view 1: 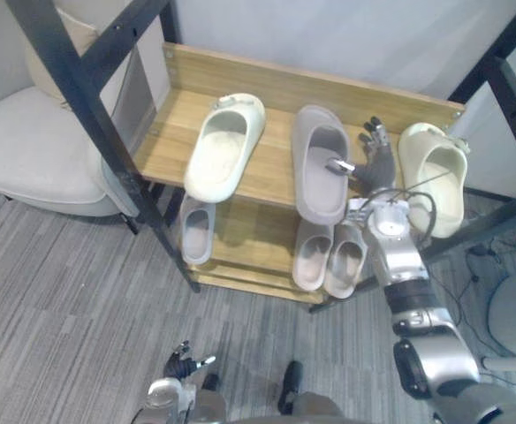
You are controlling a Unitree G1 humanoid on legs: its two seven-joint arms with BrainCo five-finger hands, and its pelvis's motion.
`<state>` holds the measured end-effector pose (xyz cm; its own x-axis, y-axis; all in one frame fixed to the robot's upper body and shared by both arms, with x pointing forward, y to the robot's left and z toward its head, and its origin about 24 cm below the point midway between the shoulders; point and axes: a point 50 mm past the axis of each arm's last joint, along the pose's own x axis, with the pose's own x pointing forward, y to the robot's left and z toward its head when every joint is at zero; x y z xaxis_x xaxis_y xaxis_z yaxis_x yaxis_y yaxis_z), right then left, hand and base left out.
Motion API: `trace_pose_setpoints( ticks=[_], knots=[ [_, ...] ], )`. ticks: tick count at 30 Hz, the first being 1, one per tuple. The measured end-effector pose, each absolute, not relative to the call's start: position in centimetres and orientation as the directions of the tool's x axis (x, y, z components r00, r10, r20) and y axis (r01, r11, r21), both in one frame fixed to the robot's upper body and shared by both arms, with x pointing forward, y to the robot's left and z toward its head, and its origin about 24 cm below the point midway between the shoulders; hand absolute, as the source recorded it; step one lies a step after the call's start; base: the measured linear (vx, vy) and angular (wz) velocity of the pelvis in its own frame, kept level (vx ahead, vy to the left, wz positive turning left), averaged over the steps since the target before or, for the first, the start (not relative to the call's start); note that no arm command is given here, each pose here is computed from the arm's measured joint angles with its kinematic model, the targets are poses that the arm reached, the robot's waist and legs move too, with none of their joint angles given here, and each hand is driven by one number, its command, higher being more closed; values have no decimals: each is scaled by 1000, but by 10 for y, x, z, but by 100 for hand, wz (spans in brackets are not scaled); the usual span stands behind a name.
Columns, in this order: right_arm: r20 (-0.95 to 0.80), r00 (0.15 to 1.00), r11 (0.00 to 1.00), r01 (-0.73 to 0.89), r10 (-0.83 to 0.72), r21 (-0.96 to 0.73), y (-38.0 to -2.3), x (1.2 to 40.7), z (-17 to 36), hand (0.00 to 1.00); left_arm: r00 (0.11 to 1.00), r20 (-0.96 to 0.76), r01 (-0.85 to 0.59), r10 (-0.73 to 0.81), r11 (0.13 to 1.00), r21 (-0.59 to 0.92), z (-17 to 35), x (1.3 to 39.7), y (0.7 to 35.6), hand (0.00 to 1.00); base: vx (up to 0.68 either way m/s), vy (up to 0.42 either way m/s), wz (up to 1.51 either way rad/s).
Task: Organize the slippers on the shoe rack
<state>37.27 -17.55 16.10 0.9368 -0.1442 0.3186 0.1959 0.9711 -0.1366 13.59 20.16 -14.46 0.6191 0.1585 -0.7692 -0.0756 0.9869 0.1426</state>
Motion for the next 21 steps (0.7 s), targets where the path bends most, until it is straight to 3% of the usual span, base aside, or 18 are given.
trace_pose_setpoints(
  ticks=[14,21],
  knots=[
    [349,934,972,150,-80,-178,-173,384,184,100,623,-766,-89,161,987,135,-144,138,202,0,-22,-5,-1],
    [389,919,983,122,-60,-137,-173,357,170,100,620,-768,-88,161,987,136,-144,138,202,0,0,0,0]
  ],
)
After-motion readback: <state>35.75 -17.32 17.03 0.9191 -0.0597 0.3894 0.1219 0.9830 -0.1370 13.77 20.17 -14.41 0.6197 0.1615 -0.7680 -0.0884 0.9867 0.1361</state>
